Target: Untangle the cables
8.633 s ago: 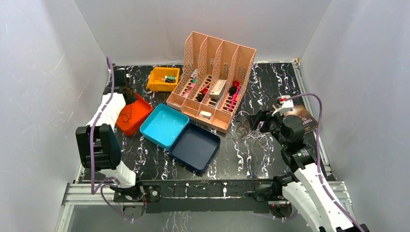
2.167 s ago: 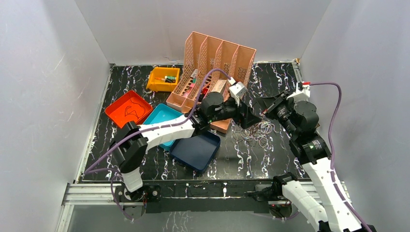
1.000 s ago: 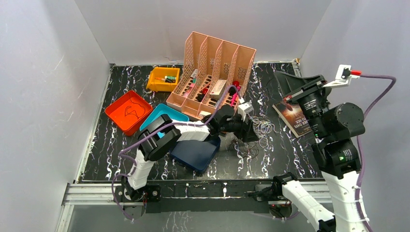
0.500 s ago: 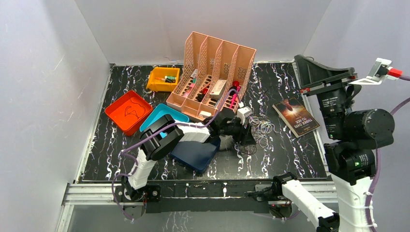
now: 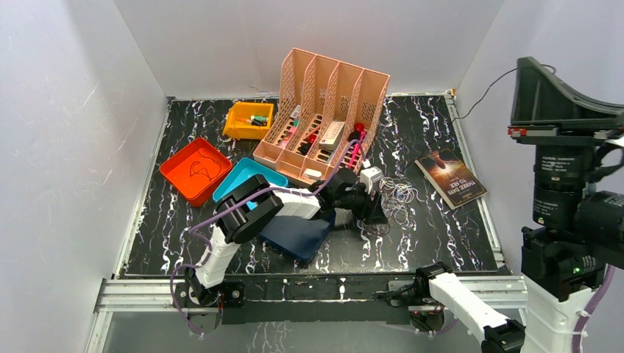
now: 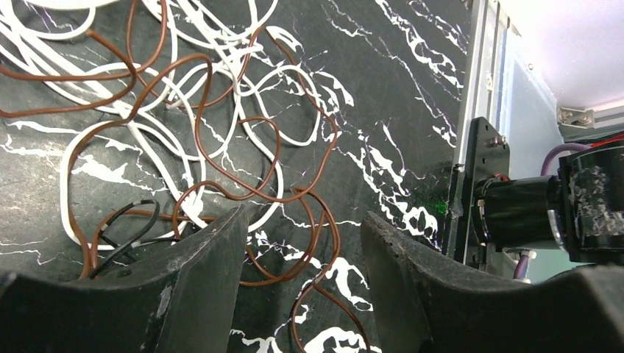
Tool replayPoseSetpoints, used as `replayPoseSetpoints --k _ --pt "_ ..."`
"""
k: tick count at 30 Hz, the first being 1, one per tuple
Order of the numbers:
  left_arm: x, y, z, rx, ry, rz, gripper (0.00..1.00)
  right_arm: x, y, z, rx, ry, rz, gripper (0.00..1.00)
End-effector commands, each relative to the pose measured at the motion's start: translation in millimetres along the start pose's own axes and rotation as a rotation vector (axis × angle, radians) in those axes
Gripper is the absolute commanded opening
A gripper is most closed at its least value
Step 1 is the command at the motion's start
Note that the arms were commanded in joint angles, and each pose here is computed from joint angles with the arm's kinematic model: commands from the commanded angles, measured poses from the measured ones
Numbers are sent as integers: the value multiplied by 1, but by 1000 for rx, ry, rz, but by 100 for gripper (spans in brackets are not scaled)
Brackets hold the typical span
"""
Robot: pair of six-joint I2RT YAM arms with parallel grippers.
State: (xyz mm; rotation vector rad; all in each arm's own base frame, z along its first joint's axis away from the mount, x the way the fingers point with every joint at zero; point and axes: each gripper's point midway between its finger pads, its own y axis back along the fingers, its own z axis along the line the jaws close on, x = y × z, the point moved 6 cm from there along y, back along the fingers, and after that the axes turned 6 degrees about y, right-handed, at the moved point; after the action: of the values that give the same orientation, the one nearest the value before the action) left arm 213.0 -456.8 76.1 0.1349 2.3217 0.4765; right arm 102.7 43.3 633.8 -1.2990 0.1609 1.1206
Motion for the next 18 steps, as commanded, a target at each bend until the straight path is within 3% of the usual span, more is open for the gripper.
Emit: replayPoseSetpoints --k 1,18 --pt "7 -2 2 -2 -6 10 56 -43 -8 11 -28 50 -181 0" --pt "16 -1 9 -32 4 21 57 -115 -7 26 -34 187 -441 0"
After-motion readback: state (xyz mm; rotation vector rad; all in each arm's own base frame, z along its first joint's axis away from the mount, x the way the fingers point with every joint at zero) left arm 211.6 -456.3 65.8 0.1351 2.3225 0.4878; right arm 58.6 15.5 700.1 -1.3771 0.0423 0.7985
